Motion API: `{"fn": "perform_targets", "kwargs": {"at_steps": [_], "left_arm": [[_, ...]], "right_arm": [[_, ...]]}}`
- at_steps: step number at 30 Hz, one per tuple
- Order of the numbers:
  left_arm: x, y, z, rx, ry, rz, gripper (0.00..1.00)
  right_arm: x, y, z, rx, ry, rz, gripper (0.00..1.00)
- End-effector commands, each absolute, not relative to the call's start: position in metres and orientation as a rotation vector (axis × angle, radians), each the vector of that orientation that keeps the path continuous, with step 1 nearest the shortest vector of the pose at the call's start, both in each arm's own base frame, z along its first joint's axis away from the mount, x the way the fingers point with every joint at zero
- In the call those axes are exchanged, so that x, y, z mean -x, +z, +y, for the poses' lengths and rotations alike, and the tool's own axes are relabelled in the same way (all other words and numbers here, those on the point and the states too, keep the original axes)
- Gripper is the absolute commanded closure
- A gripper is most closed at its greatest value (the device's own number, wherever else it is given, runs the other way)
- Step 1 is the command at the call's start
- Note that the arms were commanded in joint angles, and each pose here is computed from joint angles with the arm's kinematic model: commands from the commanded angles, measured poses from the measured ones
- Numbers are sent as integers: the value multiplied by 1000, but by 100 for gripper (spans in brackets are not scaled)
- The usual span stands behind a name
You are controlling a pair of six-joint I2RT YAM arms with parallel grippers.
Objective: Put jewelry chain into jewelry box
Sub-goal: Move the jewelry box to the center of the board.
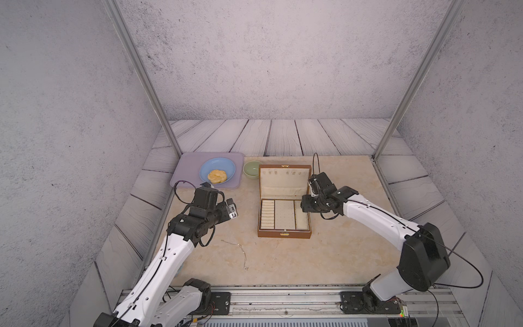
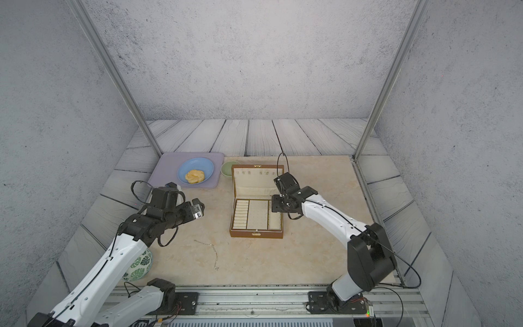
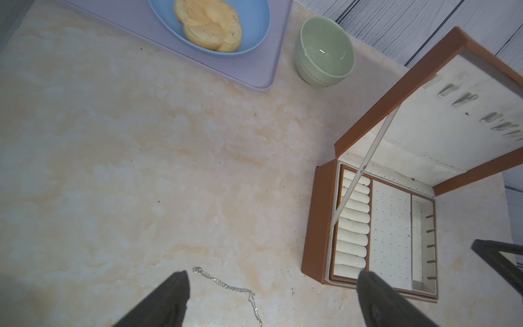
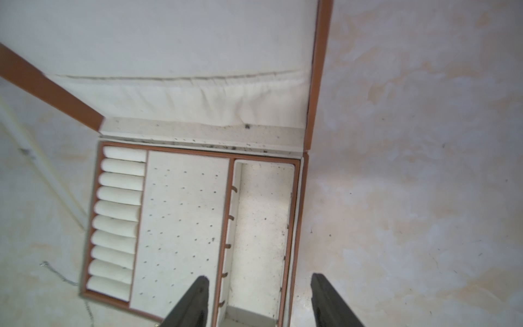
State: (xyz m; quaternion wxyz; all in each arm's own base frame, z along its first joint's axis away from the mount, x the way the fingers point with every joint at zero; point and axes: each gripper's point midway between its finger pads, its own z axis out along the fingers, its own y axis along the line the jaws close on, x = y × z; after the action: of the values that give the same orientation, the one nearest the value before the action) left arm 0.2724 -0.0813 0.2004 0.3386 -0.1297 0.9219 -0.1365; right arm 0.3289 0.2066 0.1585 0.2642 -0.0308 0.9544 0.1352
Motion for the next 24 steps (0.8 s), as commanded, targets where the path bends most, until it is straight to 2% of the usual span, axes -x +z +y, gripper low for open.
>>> {"fn": "perform_targets", "kwargs": {"at_steps": [1, 3, 5, 9, 11, 17, 20, 22, 24], "left_arm": [[-266, 202, -74, 361, -312, 2407, 2], [-265, 202, -73, 367, -303, 2416, 2], [-264, 203, -72, 375, -299, 2420, 2], [-265, 207, -79, 361, -343, 2417, 2], [-267, 207, -84, 347, -376, 2426, 2], [-261, 189, -88, 380, -370, 2520, 1], [-249, 168, -91, 454, -397, 2594, 19], [-239, 153, -95, 485, -408, 2648, 36], [-227, 138, -97, 505, -378, 2702, 40]], "right_arm": [[-321, 181, 196, 105, 353, 2508, 26], [-316, 188, 192, 105, 370, 2467, 14], [-314, 194, 192, 103, 403, 2420, 10], [-318, 212, 194, 85, 450, 2333, 8], [-321, 215, 194, 71, 455, 2316, 3], [-323, 222, 199, 74, 484, 2304, 1], [-320, 225, 198, 89, 485, 2308, 1], [-317, 226, 197, 103, 483, 2307, 1], [-313, 226, 194, 113, 474, 2307, 1]]}}
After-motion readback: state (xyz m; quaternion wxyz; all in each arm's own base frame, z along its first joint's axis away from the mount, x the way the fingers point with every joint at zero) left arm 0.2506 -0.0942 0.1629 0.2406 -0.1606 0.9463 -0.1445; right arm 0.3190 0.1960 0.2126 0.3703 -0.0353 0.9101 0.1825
